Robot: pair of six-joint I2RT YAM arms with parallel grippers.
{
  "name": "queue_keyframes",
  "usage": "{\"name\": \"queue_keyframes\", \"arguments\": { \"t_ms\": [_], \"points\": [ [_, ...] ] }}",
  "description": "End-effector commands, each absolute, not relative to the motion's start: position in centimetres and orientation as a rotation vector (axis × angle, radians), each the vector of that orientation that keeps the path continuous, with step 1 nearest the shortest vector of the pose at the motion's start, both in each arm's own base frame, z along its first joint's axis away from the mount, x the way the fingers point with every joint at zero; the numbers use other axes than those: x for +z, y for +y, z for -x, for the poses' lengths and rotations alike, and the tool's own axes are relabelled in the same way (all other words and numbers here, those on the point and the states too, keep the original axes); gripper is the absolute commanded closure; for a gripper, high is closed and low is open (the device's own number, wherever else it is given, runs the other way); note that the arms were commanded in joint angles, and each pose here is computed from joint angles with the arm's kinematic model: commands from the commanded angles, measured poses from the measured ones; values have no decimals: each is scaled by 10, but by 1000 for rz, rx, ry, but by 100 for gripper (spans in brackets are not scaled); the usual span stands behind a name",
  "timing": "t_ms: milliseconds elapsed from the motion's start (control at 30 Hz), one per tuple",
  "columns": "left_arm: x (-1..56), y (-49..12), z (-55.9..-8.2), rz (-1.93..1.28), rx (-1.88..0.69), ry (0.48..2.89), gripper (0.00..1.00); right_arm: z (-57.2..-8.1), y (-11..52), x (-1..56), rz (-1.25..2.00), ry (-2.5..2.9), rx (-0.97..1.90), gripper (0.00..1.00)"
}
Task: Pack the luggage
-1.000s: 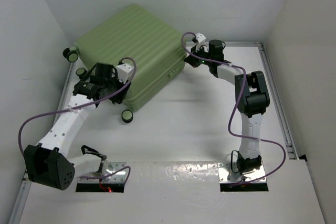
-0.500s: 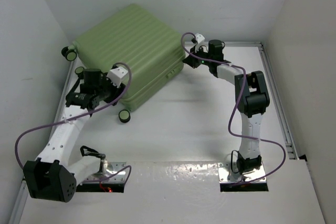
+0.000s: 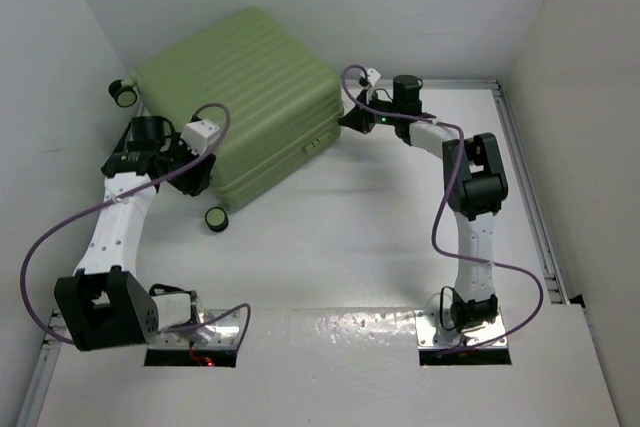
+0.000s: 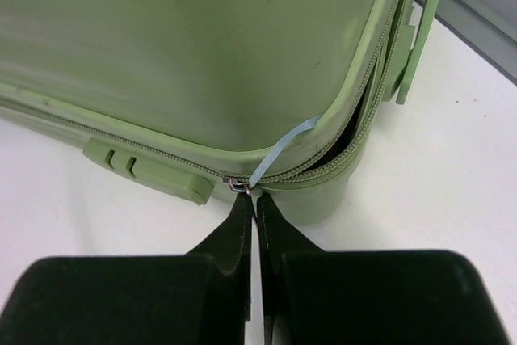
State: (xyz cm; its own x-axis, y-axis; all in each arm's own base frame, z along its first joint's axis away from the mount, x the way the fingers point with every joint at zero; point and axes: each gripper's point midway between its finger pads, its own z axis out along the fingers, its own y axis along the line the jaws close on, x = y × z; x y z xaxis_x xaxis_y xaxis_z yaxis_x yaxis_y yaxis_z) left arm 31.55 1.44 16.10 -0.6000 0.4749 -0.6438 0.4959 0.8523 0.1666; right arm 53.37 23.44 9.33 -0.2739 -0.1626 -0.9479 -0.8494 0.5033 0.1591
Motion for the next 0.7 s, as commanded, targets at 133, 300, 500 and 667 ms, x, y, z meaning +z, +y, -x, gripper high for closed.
{"name": "queue_keyframes", "arguments": {
  "t_ms": [133, 300, 500, 667],
  "points": [
    [225, 162, -427, -273, 713, 2085, 100, -641, 96, 105, 634, 1709, 54, 100],
    [222, 158, -435, -262, 712, 2092, 100, -628, 87, 116, 700, 1711, -32, 100],
    [227, 152, -438, -242, 718, 2082, 100, -604, 73, 119, 680, 1805, -73, 100],
    [221, 149, -436, -228, 697, 2076, 100, -622, 70, 105, 657, 1786, -80, 100]
  ]
}}
